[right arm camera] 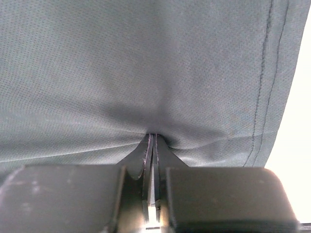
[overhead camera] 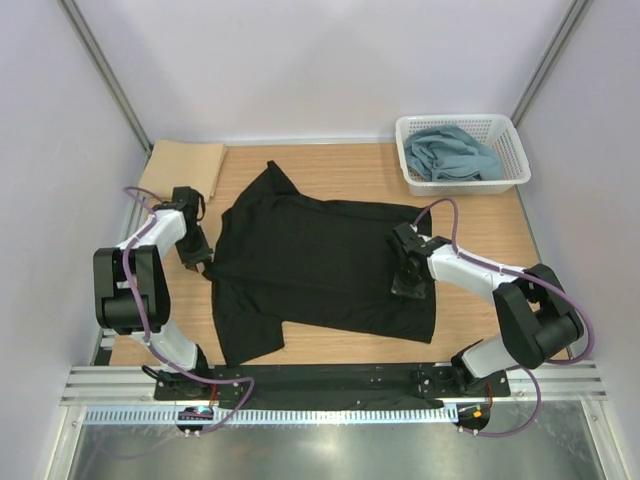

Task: Fold and stack the t-shirts
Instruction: Flatten the tshirt out

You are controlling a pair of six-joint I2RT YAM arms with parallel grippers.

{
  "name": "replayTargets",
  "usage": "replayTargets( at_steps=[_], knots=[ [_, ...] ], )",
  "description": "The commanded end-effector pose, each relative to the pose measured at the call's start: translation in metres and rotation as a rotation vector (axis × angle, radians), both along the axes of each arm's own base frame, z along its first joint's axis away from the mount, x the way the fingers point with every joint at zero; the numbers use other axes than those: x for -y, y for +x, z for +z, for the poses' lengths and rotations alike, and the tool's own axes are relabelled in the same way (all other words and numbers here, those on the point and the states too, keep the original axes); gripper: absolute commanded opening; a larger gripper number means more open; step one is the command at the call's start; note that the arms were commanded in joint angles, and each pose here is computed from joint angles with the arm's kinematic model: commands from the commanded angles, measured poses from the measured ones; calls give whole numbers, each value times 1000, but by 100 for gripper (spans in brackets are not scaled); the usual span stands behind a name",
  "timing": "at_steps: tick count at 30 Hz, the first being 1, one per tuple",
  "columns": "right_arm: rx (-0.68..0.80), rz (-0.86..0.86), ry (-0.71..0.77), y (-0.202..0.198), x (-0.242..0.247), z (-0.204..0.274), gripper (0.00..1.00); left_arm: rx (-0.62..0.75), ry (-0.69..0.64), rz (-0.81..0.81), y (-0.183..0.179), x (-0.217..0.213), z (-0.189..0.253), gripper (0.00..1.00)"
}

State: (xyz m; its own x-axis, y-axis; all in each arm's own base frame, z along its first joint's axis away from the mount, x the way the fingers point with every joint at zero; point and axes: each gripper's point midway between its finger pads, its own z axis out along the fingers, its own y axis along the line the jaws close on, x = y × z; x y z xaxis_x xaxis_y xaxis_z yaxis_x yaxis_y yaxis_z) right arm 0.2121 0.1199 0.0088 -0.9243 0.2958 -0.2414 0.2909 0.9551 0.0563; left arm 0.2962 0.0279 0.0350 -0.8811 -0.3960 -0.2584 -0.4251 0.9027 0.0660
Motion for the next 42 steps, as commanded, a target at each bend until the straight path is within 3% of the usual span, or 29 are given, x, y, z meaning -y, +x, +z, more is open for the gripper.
replayTargets(
  at_steps=[1,2,3,4,5,8,10,14,17,21,26,32,34,36,38,42],
  knots=[
    [-24,28,-160,-6,33,-10,8,33,-29,17,13,-1,9,28],
    [12,43,-158,2,32,0,13,60,-39,17,15,1,17,30],
    [36,53,-168,9,32,8,26,83,-53,20,17,4,24,37],
    [77,77,-169,22,28,23,33,114,-82,28,22,9,33,42],
    [115,76,-194,33,31,32,48,139,-99,19,25,14,41,44],
    [202,59,-205,73,29,52,61,242,-177,-26,49,34,72,42],
    [269,27,-182,107,24,70,61,311,-228,-53,77,44,84,36],
    [363,-67,-169,167,29,81,42,412,-358,-111,127,70,86,17],
    [386,-153,-158,205,45,76,29,426,-413,-106,162,79,62,14],
    [431,-194,-155,243,64,71,27,441,-452,-79,198,82,41,14],
    [452,-181,-219,262,73,51,27,381,-440,-33,207,79,4,13],
    [505,-192,-278,272,85,33,25,291,-363,-7,189,66,-22,13],
    [487,-184,-277,269,83,30,27,248,-314,1,173,58,-26,12],
    [462,-152,-268,262,80,34,35,242,-279,4,157,52,-19,13],
    [459,-103,-300,255,76,42,49,226,-214,5,142,41,-21,16],
    [438,-24,-285,238,63,63,59,204,-168,-13,130,20,-18,19]
  ],
)
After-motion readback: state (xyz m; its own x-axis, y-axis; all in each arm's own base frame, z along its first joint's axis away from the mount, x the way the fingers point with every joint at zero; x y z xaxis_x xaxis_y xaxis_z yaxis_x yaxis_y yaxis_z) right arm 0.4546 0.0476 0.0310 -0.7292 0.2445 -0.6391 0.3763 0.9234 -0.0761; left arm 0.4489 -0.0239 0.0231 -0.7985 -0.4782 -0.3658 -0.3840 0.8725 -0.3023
